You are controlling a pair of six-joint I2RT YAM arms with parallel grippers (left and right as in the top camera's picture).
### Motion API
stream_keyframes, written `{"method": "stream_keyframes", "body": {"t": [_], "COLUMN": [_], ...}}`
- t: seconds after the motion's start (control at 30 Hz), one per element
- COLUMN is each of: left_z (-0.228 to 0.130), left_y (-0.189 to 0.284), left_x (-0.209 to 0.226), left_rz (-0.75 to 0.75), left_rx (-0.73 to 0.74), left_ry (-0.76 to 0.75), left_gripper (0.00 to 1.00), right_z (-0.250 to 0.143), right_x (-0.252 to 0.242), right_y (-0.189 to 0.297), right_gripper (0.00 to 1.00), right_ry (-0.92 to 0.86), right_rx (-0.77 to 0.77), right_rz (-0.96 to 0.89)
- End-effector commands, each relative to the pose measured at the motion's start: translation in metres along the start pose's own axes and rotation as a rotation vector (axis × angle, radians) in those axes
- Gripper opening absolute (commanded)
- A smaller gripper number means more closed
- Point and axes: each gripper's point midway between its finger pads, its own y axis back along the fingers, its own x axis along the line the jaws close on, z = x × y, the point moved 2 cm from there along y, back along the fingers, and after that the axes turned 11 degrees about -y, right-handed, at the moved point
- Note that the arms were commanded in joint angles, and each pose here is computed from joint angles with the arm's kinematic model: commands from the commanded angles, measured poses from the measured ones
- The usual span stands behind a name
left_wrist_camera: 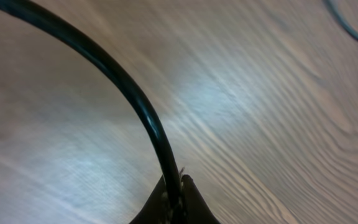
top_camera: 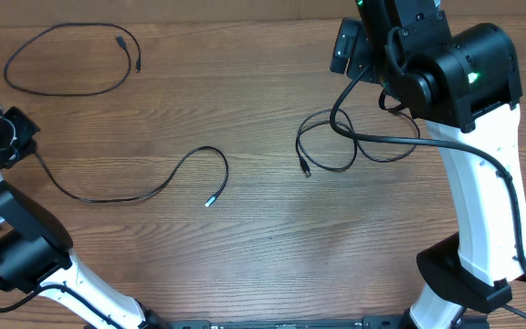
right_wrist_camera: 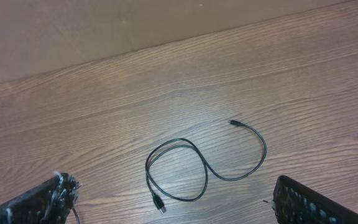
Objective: Untangle cables
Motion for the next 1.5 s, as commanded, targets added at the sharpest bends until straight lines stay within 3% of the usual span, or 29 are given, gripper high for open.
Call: {"method": "stream_keyframes", "body": {"t": [0.0, 0.1, 0.27, 0.43, 0.77, 1.07, 1.17, 1.27, 1.3, 1.47], "left_z": [0.003, 0.005, 0.010, 0.016, 0.031, 0.021, 0.022, 0.023, 0.024, 0.020], "left_y": [0.003, 0.003, 0.002, 0.005, -0.016, -0.061, -0.055, -0.039, -0.031, 0.020], "left_x": [0.029, 0.027, 0.001, -0.027, -0.050, -0.049, -0.054, -0.073, -0.082, -0.115], "left_rz": [0.127, 0.113, -0.060, -0.200, -0.189, -0.155, -0.190, -0.312, -0.366, -0.561], "left_rx": [-0.016, -0.024, -0.039, -0.073, -0.130, -0.026, -0.026, -0.026, -0.026, 0.008], "left_ry": [0.090, 0.088, 0.073, -0.047, -0.266, -0.204, -0.138, -0.128, -0.130, -0.132], "left_gripper": [0.04, 0.04, 0.04, 0.04, 0.04, 0.07, 0.17, 0.51, 0.58, 0.60], "right_z": [0.002, 0.002, 0.002, 0.002, 0.002, 0.002, 0.002, 0.002, 0.002, 0.002], "right_x": [-0.002, -0.002, -0.002, -0.002, -0.002, -0.002, -0.002, -0.002, -0.002, -0.002], "right_y": [0.003, 0.003, 0.003, 0.003, 0.003, 0.003, 0.003, 0.003, 0.003, 0.003], "right_gripper": [1.00, 1.00, 1.00, 1.00, 1.00, 1.00, 1.00, 1.00, 1.00, 1.00], "right_ry": [0.000, 0.000, 0.000, 0.000, 0.000, 0.000, 0.000, 0.000, 0.000, 0.000], "right_rx": [-0.013, -0.013, -0.014, -0.013, -0.013, -0.013, -0.013, -0.013, -0.013, -0.013], "right_rz": [-0.002, -0.002, -0.002, -0.002, -0.002, -0.002, -0.002, -0.002, -0.002, -0.002]}}
